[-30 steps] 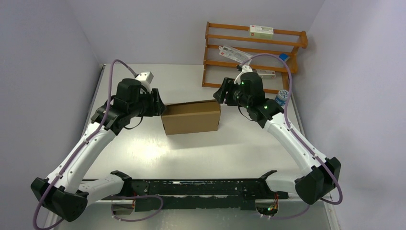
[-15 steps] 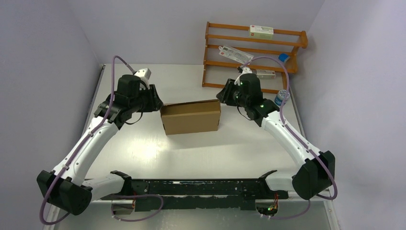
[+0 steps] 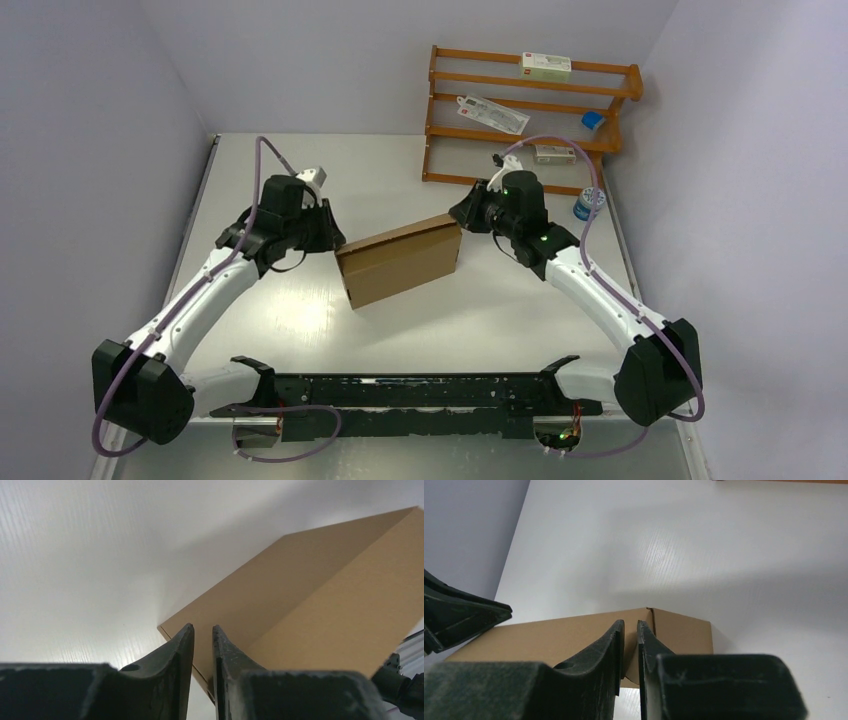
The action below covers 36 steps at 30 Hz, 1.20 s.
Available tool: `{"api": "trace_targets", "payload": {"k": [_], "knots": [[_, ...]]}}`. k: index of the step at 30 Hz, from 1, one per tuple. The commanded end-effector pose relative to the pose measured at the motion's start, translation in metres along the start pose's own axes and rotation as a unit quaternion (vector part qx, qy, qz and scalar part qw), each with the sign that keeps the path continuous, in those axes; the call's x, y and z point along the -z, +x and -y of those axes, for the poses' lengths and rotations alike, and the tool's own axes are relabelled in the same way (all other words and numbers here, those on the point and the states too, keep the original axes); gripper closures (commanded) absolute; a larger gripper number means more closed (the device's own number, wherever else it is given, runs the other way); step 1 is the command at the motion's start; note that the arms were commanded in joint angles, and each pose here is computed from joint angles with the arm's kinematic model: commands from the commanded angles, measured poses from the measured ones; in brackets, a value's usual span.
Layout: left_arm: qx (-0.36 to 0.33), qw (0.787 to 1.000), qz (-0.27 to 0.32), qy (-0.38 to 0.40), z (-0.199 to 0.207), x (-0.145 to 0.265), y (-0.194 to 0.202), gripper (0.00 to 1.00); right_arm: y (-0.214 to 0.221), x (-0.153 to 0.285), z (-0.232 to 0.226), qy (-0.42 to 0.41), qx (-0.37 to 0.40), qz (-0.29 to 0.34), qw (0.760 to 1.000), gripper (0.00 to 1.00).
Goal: Fold the paper box
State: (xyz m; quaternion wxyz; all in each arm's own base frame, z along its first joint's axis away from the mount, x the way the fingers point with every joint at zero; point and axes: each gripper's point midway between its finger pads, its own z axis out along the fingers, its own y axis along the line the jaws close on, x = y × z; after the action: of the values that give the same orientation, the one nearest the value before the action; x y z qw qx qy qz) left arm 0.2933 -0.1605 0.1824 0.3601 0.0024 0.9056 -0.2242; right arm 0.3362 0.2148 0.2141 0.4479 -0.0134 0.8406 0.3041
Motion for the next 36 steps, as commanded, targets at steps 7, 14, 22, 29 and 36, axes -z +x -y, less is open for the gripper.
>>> {"api": "trace_targets", "payload": {"k": [7, 14, 22, 29, 36], "knots": [[0.008, 1.000, -0.001, 0.002, -0.004, 0.006, 0.010, 0.71, 0.056, -0.001, 0.042, 0.039, 0.034, -0.049, 0.997, 0.80], [0.023, 0.998, 0.054, -0.028, -0.008, 0.032, -0.011, 0.53, 0.070, -0.003, 0.044, 0.019, 0.044, -0.052, 0.998, 0.78], [0.080, 0.994, 0.073, 0.034, 0.015, 0.065, -0.003, 0.42, 0.071, -0.003, 0.048, 0.026, 0.058, -0.044, 0.997, 0.77], [0.134, 0.987, -0.005, 0.090, 0.023, 0.056, 0.053, 0.50, 0.072, -0.002, 0.048, 0.028, 0.058, -0.039, 0.997, 0.77], [0.152, 0.983, -0.043, 0.091, 0.013, 0.049, 0.090, 0.67, 0.079, -0.003, 0.052, 0.029, 0.055, -0.038, 0.997, 0.77]]}}
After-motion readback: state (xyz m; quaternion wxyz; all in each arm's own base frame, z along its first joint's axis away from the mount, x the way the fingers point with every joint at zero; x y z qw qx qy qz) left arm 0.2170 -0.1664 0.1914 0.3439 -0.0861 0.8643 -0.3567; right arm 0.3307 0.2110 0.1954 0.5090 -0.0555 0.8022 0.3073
